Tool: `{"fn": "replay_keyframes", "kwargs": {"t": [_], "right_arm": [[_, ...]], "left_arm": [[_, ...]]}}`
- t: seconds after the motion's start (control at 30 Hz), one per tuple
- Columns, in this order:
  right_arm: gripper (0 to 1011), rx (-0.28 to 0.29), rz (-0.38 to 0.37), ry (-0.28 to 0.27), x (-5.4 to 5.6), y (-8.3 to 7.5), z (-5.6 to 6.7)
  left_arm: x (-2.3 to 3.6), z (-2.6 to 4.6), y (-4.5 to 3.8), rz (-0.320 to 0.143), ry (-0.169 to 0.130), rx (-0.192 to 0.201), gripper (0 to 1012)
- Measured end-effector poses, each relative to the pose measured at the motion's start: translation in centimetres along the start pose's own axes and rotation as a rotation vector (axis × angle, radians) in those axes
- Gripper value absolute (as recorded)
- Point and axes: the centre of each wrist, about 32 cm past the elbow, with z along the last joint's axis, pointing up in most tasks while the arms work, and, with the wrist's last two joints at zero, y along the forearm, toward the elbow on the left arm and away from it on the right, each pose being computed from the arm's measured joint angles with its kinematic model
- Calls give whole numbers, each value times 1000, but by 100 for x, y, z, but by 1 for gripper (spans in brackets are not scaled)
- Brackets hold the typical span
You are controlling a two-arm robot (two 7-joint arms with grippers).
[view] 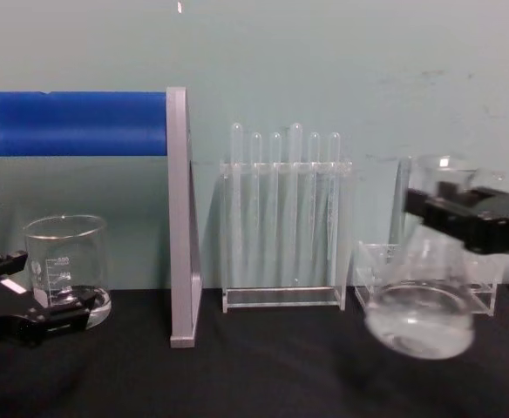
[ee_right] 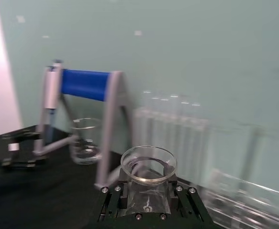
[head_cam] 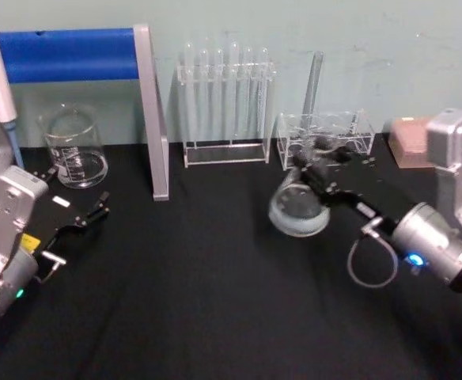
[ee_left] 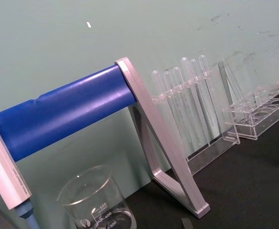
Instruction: Grasp the erlenmeyer flask with one hand, shake it three times, then place it back.
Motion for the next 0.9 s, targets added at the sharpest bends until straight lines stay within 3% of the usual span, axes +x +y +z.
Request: {"fn": "replay_keyframes", "kwargs": {"t": [0.2, 0.43, 0.63, 0.9], "right_arm": [[449, -2, -107, -7, 131, -156, 1], [449, -4, -134, -9, 156, -212, 7], [449, -9, -61, -1, 68, -139, -7], [449, -17, 160, 8, -178, 82, -29]], "left_arm": [[0, 0, 0, 0, 0, 0, 1001], [0, 0, 0, 0, 0, 0, 1001], [0, 0, 0, 0, 0, 0, 1001], [0, 0, 0, 0, 0, 0, 1001]]}}
